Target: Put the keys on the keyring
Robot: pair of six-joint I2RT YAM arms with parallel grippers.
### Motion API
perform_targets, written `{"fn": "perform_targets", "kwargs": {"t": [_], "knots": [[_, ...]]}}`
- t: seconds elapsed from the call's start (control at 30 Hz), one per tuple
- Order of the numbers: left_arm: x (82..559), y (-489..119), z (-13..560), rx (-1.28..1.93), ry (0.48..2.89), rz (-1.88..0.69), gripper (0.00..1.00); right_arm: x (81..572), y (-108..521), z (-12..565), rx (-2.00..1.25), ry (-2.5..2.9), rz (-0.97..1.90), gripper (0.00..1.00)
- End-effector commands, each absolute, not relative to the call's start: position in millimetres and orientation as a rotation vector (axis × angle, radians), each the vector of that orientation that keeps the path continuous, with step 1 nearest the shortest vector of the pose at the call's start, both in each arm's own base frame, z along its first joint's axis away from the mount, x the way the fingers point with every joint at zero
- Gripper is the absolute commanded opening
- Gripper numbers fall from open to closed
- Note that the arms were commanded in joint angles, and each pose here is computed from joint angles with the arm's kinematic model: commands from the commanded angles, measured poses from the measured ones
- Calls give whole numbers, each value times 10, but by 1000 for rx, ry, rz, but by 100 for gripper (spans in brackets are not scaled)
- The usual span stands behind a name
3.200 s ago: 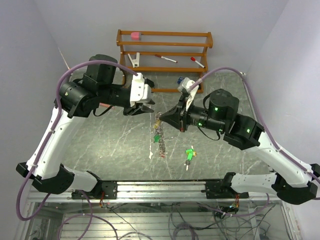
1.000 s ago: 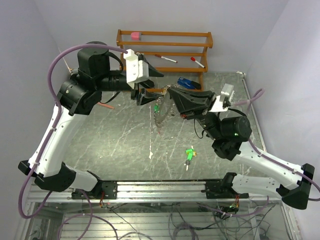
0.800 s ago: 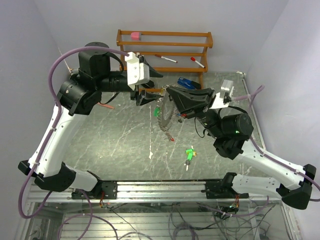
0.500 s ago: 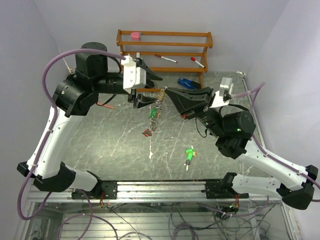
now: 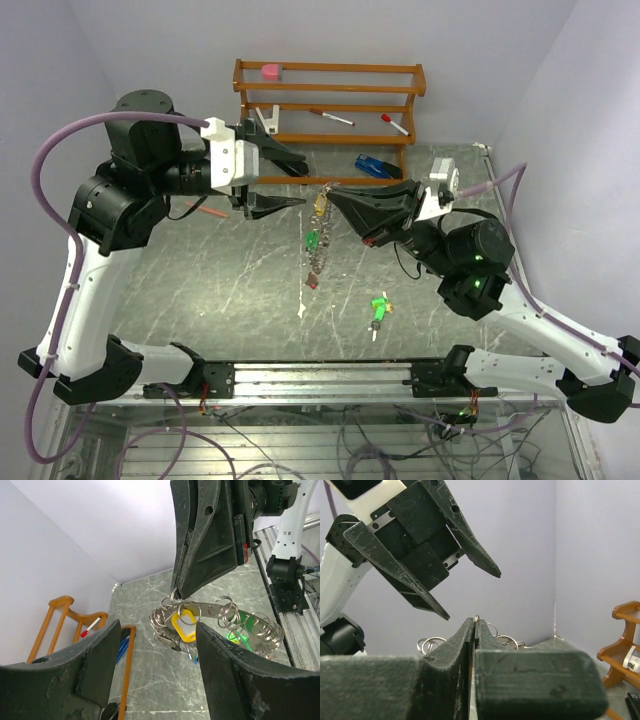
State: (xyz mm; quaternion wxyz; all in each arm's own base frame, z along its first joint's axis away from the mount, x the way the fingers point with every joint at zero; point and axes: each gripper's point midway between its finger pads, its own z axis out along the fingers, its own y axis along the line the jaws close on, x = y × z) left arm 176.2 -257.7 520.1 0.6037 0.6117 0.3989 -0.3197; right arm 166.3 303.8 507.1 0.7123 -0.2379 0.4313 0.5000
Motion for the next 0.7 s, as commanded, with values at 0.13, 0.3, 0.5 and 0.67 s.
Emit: {"fn": "perform_targets", "kwargs": {"t": [0.13,0.3,0.5,0.67], "knots": [[1799,-2718,5120,1434,921,-861,70,1514,2992,5325,-553,873,1145,0],[1853,-2762,5025,1443,949,-886,66,1488,3052,5301,-580,873,1164,0],[1800,-2769,5023,1455,934,-916,59,1485,3085,5273,-594,882,1170,0],[1756,-2784,4998,1470,923,-953,50,1484,3070,5283,-594,883,1166,0]]}}
